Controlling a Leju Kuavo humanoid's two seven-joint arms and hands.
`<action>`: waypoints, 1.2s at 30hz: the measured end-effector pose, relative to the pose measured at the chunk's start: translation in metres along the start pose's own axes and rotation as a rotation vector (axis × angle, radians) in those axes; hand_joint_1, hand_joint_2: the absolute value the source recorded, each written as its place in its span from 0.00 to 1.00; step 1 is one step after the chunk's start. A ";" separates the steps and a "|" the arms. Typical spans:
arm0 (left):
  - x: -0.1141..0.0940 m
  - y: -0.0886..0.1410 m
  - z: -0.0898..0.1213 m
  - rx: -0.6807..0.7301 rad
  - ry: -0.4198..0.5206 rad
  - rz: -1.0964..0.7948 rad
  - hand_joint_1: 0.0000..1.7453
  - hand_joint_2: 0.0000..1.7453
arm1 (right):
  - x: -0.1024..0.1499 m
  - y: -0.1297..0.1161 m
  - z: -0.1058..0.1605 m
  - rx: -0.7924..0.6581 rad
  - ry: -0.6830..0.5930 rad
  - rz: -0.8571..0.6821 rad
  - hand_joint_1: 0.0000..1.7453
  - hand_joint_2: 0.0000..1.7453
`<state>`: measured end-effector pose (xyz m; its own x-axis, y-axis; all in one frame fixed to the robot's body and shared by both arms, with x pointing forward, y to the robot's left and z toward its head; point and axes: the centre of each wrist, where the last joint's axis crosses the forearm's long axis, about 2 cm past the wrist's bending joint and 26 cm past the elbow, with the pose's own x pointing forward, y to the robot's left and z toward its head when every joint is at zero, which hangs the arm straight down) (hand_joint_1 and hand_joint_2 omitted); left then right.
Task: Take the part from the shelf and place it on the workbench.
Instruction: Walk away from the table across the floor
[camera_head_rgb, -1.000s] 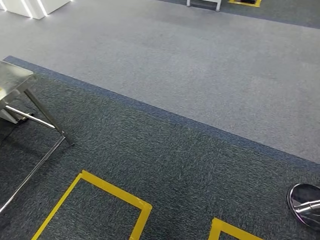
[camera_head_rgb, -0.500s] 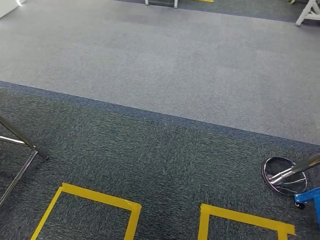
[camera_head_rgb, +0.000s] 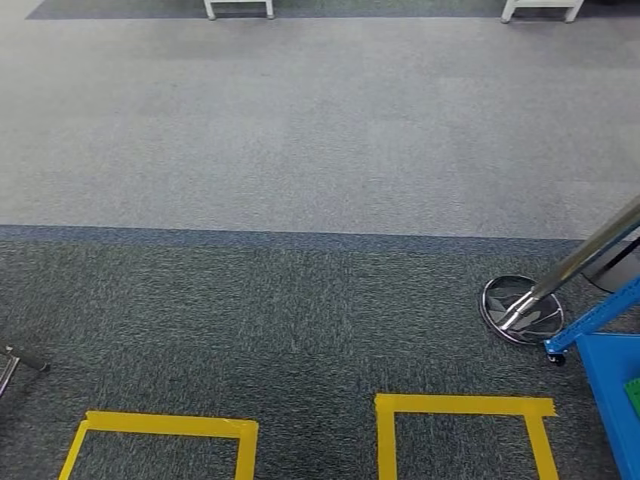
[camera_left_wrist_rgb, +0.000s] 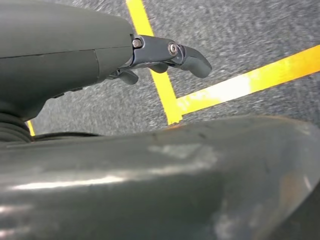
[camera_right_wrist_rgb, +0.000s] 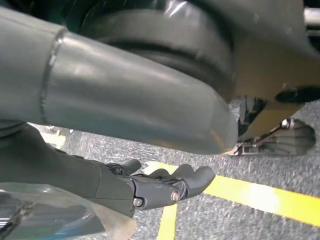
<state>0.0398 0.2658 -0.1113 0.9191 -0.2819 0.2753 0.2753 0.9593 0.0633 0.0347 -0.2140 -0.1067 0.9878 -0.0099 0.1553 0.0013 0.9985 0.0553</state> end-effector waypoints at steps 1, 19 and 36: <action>0.000 0.001 0.000 0.000 0.001 0.000 0.00 0.00 | 0.000 0.000 0.000 0.001 -0.001 0.000 0.00 0.00; 0.001 0.003 -0.001 -0.002 -0.001 0.000 0.00 0.00 | 0.001 0.000 0.000 0.026 -0.022 0.002 0.00 0.00; 0.000 0.005 0.000 0.004 0.001 -0.002 0.00 0.00 | 0.000 0.000 0.000 0.039 -0.037 0.000 0.00 0.00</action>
<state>0.0414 0.2701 -0.1113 0.9188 -0.2842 0.2739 0.2764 0.9587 0.0673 0.0346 -0.2143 -0.1068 0.9813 -0.0130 0.1919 -0.0050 0.9956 0.0933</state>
